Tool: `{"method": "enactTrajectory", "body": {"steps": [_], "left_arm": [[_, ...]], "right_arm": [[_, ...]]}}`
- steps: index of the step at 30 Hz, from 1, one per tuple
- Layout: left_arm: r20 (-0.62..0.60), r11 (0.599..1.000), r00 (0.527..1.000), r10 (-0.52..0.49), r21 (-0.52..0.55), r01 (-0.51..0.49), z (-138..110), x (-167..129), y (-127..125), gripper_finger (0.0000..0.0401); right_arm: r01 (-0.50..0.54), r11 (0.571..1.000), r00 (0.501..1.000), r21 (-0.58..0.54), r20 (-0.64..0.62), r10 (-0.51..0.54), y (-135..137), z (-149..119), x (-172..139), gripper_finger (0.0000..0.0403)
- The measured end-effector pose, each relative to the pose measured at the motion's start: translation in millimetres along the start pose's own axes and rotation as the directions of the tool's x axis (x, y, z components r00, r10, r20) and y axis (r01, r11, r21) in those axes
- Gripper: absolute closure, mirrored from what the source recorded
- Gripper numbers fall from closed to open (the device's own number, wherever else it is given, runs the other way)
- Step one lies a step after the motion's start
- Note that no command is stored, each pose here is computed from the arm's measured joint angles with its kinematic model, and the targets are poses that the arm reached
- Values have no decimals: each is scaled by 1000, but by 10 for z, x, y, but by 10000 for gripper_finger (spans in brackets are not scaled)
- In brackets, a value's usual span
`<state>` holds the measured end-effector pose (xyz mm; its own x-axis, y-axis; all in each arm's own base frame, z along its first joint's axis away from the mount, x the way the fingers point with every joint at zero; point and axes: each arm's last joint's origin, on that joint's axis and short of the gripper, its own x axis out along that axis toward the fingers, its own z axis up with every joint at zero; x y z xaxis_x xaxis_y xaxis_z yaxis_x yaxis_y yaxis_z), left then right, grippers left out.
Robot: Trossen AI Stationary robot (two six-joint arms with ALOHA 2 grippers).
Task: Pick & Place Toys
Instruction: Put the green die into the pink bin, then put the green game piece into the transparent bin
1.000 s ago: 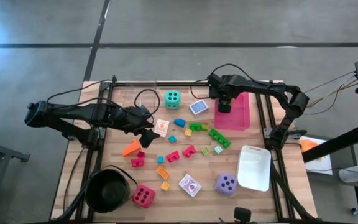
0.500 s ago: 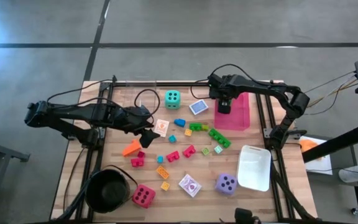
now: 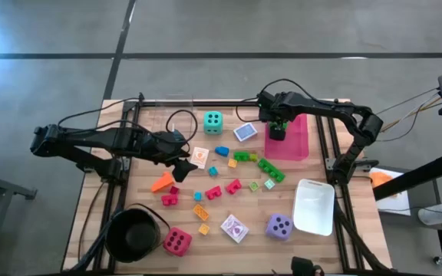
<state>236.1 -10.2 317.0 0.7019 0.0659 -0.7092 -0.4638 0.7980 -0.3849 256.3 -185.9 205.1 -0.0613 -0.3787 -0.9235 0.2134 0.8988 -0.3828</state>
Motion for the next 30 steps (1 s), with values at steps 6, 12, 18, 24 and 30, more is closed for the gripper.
{"method": "enactTrajectory", "body": {"steps": [6, 12, 18, 24, 30], "left_arm": [[0, 1000, 1000, 0, 0, 0, -1, 0, -1, 83], [-1, 1000, 1000, -1, -1, 1, -1, 0, -1, 83], [-1, 1000, 1000, -1, 0, 1, -1, 0, -1, 83], [0, 1000, 1000, -1, 2, 1, -1, 0, -2, 83], [11, 1000, 1000, 13, -18, -13, 3, 0, 3, 83]], "right_arm": [[1, 1000, 1000, 11, -2, -1, 0, -2, -1, 53], [-27, 995, 998, 99, 57, 21, -28, -56, -165, 53], [-196, 945, 975, 261, 159, 158, -22, -292, -564, 53], [-373, 854, 923, 362, 238, 302, 205, -551, -1006, 53], [-429, 851, 891, 303, 297, 344, 618, -735, -1307, 53]]}}
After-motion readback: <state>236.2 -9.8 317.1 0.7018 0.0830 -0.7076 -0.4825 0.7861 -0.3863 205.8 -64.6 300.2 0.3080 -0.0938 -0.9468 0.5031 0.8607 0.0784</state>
